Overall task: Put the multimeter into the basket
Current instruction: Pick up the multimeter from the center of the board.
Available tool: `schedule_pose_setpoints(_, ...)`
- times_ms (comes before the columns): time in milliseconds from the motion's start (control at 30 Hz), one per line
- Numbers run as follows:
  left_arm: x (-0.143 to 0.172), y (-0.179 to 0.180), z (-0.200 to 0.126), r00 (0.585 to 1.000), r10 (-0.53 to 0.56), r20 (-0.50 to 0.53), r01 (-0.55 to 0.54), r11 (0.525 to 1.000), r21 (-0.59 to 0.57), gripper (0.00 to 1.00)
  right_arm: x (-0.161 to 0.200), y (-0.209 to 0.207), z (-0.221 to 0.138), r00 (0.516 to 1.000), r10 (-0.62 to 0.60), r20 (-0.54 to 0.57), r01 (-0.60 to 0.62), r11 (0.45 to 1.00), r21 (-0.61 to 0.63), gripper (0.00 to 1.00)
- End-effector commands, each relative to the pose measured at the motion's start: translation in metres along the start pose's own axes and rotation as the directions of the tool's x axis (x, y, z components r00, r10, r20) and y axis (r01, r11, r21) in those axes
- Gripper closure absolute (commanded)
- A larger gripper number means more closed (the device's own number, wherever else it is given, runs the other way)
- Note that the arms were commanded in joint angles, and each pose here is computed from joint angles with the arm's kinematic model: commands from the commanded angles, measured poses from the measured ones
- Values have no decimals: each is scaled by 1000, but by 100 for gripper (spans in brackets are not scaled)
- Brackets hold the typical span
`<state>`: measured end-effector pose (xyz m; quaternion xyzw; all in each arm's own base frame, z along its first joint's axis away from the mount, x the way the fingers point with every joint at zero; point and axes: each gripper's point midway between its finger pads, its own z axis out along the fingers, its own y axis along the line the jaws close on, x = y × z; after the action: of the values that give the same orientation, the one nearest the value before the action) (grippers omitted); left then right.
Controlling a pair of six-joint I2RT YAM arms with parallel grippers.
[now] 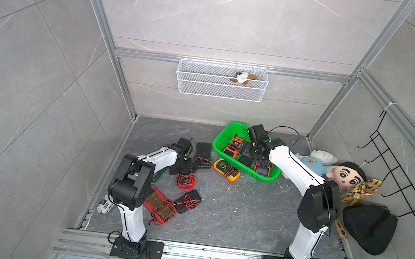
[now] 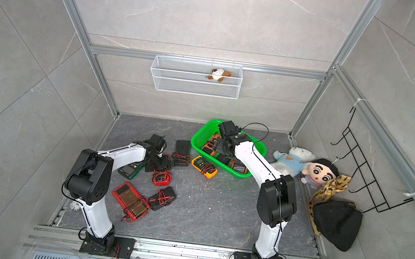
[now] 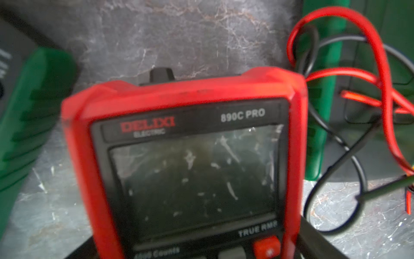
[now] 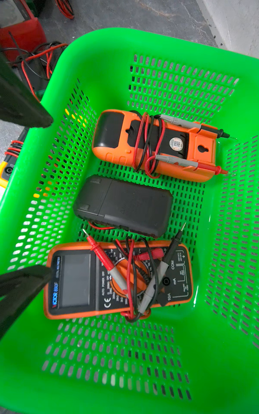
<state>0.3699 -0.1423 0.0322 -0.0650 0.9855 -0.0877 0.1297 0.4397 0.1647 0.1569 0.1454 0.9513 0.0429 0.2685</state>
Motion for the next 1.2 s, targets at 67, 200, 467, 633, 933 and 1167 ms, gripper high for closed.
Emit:
schedule_pose_setpoints(67,-14,16,-13,997,-30,72,36,996,-82,74,-2,2,-3,1000,-20,9,20,1000,1,0)
schedule_pose_setpoints(200,-34,20,-41,987,-26,157,48,990,-132,100,-9,4,-10,999,-35,31,35,999,-4,0)
schedule_pose_setpoints(467,-74,3,-104,957,11,290,23,994,-110,100,-28,7,-28,996,-36,76,38,999,-19,0)
schedule_pose_setpoints(633,-100,-16,-135,930,19,367,3,998,-58,100,-43,-2,-39,995,18,101,-13,999,-46,0)
schedule_pose_setpoints(933,-163,-104,-168,837,60,543,-122,990,78,100,-65,-35,-47,985,95,144,-83,993,-86,0)
schedule_pose_setpoints(1167,-198,-196,-172,765,108,634,-283,942,180,100,-75,-45,-44,982,125,142,-99,979,-180,0)
